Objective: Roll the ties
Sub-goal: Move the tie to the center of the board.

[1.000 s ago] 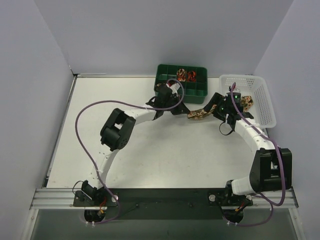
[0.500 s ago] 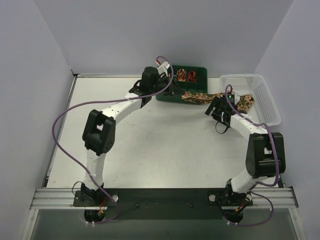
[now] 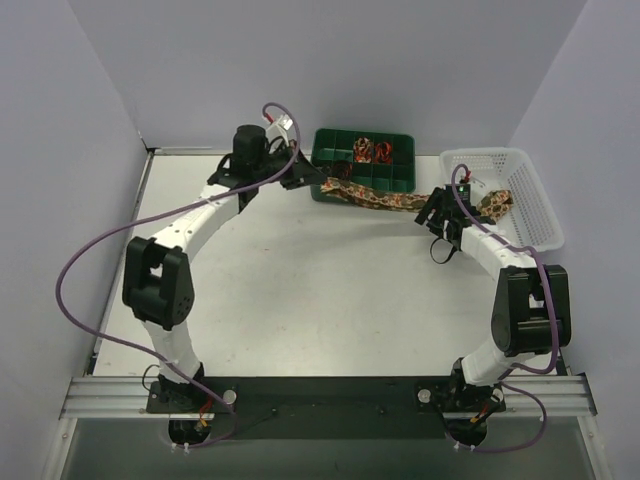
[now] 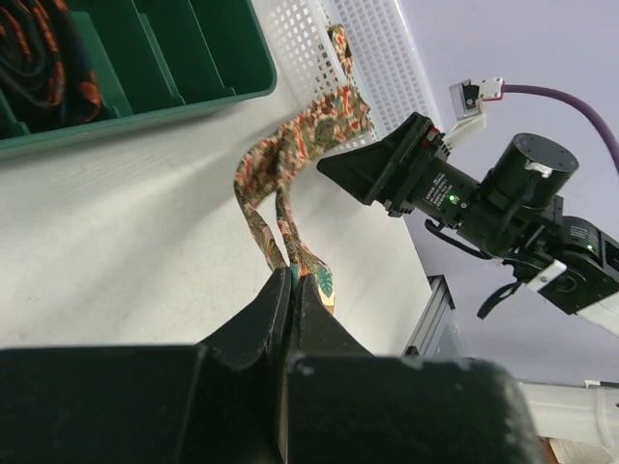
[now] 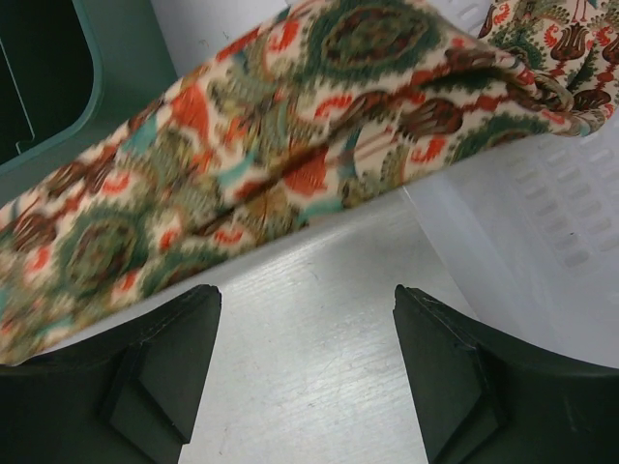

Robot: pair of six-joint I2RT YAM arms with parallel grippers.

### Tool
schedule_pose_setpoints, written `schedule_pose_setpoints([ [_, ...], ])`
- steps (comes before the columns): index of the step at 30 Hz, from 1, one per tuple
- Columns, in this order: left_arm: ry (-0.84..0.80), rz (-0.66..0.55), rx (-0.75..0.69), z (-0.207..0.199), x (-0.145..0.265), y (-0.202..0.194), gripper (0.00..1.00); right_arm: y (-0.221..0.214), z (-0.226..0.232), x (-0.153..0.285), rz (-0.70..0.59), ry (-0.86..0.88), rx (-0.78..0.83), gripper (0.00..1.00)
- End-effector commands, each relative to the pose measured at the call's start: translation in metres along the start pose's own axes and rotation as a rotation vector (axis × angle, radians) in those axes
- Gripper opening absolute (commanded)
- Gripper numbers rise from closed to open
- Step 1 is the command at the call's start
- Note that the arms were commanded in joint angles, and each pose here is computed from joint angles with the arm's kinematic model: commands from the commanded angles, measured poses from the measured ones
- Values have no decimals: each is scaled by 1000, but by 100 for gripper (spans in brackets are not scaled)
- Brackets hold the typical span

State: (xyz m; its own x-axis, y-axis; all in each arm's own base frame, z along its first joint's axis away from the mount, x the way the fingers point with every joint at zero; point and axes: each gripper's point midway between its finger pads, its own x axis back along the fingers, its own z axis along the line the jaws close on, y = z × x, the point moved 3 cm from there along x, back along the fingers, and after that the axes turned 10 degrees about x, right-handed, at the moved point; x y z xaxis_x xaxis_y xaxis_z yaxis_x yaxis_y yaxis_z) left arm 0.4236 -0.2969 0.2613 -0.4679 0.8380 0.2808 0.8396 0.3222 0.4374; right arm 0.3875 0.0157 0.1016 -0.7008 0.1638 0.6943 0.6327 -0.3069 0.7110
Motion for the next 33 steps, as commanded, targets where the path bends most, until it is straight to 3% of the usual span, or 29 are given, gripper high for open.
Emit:
schedule_pose_setpoints([
  [1,-12,-47,-61,-26,56,10,0,19,-6,2,-44,-47,-4,74],
  [11,178,-319,-18,10,171,57,0,22,-17,3,-51,-91,-13,74],
  [16,389,-441,13,42,210,56,0,22,-21,1,-46,-110,-16,74],
  [22,502,-599,129,81,267,49,0,19,-22,-3,-30,-111,-26,74],
  [25,545,-641,178,101,284,42,0,18,-21,-4,-27,-106,-25,74],
  [33,573,-536,299,160,266,-2,0,20,-2,-2,-15,-8,-8,73],
])
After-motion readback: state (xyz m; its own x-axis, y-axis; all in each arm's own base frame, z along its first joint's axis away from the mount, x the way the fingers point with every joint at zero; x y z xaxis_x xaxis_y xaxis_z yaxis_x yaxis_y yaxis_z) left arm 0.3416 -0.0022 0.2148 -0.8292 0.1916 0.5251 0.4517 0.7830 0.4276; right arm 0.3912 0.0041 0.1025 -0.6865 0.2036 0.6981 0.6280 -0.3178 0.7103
